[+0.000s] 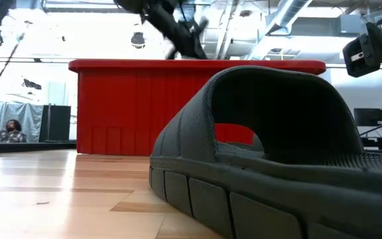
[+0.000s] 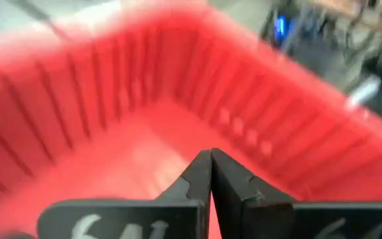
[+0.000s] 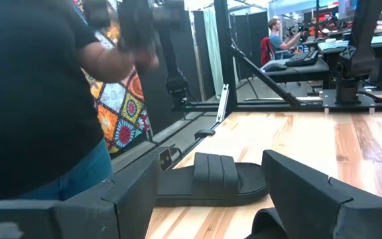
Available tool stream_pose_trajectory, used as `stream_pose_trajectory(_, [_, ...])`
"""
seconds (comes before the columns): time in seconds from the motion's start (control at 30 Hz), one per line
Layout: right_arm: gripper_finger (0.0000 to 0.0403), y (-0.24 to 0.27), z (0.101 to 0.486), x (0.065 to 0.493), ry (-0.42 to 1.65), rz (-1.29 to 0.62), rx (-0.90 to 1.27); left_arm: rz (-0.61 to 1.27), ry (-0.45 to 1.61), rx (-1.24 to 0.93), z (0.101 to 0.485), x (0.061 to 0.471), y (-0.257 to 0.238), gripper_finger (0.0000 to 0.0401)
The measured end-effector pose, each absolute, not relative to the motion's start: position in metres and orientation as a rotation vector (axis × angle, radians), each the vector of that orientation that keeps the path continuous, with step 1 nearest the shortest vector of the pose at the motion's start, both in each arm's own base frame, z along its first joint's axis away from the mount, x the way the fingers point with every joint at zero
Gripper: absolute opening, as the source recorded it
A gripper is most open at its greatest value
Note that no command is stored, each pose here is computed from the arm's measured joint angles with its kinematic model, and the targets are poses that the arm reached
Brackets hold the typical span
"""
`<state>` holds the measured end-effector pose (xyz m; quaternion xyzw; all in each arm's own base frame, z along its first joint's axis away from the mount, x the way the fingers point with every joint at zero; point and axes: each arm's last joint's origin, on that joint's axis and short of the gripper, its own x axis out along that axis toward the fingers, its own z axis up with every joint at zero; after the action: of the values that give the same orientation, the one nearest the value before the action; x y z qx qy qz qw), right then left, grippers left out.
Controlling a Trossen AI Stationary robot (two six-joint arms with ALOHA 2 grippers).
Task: Pick and place slides into bin
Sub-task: Adjust the slippers in the organizer bin
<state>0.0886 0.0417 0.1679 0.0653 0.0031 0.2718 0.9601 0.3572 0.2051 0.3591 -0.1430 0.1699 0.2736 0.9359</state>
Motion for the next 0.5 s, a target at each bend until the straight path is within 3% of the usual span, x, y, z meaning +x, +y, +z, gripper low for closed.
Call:
stream_pose_trajectory(0.23, [0.0260, 0.042, 0.168, 0.089, 0.006, 0.551, 0.132, 0.632, -0.067, -0.109, 0.452, 0.281, 0.142, 0.0000])
stream_pose_trajectory(0.37, [0.0260, 0.042, 0.168, 0.089, 0.005, 0.550, 0.133, 0.632, -0.265, -0.080, 0.457, 0.233, 0.114, 0.0000])
stream_pose_trajectory(0.5, [0.0260, 0.038, 0.177, 0.090, -0.097, 0.441, 0.151, 0.619, -0.352, -0.080, 0.434, 0.196, 0.097, 0.0000])
